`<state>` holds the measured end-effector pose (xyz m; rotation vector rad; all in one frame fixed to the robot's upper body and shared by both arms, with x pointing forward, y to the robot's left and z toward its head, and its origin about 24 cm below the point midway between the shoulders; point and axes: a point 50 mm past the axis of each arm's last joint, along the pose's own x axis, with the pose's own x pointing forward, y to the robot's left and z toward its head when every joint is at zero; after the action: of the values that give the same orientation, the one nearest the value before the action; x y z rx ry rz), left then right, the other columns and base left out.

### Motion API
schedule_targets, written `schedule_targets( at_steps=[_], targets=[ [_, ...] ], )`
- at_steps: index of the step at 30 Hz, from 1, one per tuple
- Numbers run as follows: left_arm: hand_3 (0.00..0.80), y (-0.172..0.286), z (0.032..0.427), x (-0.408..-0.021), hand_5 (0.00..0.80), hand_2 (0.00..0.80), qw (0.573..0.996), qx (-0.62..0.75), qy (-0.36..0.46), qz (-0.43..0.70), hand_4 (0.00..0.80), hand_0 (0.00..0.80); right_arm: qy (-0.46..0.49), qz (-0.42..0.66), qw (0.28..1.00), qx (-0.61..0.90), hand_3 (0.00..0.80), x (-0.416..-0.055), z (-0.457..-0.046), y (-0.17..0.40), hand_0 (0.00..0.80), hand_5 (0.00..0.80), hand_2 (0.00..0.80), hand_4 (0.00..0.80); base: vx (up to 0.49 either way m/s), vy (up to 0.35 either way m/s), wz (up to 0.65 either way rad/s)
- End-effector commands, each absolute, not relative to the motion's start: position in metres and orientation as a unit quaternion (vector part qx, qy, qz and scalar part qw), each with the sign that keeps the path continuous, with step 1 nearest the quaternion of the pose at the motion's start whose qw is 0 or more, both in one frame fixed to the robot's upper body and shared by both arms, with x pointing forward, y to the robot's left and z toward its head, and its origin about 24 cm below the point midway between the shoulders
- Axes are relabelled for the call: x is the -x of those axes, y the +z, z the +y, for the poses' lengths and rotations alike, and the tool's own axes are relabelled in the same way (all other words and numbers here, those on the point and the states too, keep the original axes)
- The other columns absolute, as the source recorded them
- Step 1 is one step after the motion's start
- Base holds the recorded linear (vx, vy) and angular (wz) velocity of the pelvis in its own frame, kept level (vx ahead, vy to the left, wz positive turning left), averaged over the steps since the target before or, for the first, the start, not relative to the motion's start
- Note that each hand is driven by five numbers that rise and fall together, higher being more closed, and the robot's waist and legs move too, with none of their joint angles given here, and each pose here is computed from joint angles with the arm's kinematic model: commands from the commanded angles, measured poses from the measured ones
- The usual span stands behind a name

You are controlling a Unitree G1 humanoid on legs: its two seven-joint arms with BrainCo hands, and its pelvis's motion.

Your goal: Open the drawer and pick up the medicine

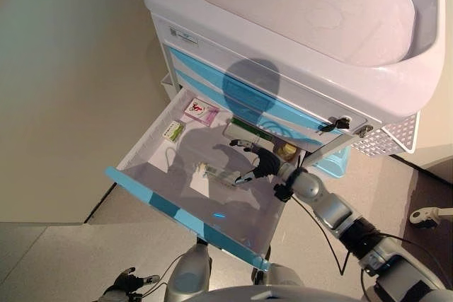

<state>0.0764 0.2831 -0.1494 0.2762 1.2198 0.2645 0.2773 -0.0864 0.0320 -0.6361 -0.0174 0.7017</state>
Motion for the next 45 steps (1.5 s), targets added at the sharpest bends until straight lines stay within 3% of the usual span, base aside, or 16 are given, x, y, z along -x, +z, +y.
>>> schedule_targets(
  at_steps=[1,24,26,27,28,30,31,45],
  targets=[
    [0.0,-0.15,0.282,-0.074,0.0,0.0,0.798,-0.129,0.137,0.572,0.0,0.0,0.35,-0.064,0.882,0.309,0.0,-0.276,-0.063,0.045,0.0,0.0,0.0,0.0,0.005,0.013,0.09],
    [0.0,-0.153,0.262,-0.093,0.0,0.0,0.813,-0.136,0.111,0.555,0.0,0.0,0.344,-0.017,0.821,0.455,0.0,-0.283,-0.03,-0.002,0.0,0.0,0.0,0.0,-0.001,-0.001,0.03],
    [0.0,-0.153,0.262,-0.094,0.0,0.0,0.814,-0.136,0.111,0.553,0.0,0.0,0.343,-0.017,0.82,0.458,0.11,-0.283,-0.029,-0.002,0.11,0.11,0.11,0.11,0.0,0.0,0.0],
    [0.0,-0.152,0.261,-0.098,0.0,0.0,0.818,-0.139,0.108,0.548,0.0,0.0,0.342,-0.018,0.818,0.462,0.242,-0.285,-0.026,-0.002,0.242,0.242,0.242,0.242,0.0,0.0,0.0],
    [0.0,-0.152,0.261,-0.1,0.0,0.0,0.819,-0.14,0.107,0.547,0.0,0.0,0.34,-0.021,0.816,0.466,0.474,-0.286,-0.026,-0.001,0.474,0.474,0.474,0.474,0.0,0.0,0.0],
    [0.0,-0.151,0.26,-0.104,0.0,0.0,0.823,-0.141,0.105,0.54,0.0,0.0,0.338,-0.026,0.812,0.475,0.722,-0.287,-0.025,0.0,0.722,0.722,0.722,0.722,0.0,0.0,0.0],
    [0.0,-0.15,0.26,-0.106,0.0,0.0,0.825,-0.141,0.106,0.537,0.0,0.0,0.335,-0.029,0.812,0.477,0.8,-0.288,-0.025,0.001,0.8,0.8,0.8,0.8,0.0,0.0,0.0],
    [0.0,-0.15,0.255,-0.113,0.0,0.0,0.829,-0.142,0.109,0.529,0.0,0.0,0.341,-0.065,0.799,0.491,0.8,-0.289,-0.011,0.01,0.8,0.8,0.8,0.8,-0.002,0.006,0.01]
  ],
)
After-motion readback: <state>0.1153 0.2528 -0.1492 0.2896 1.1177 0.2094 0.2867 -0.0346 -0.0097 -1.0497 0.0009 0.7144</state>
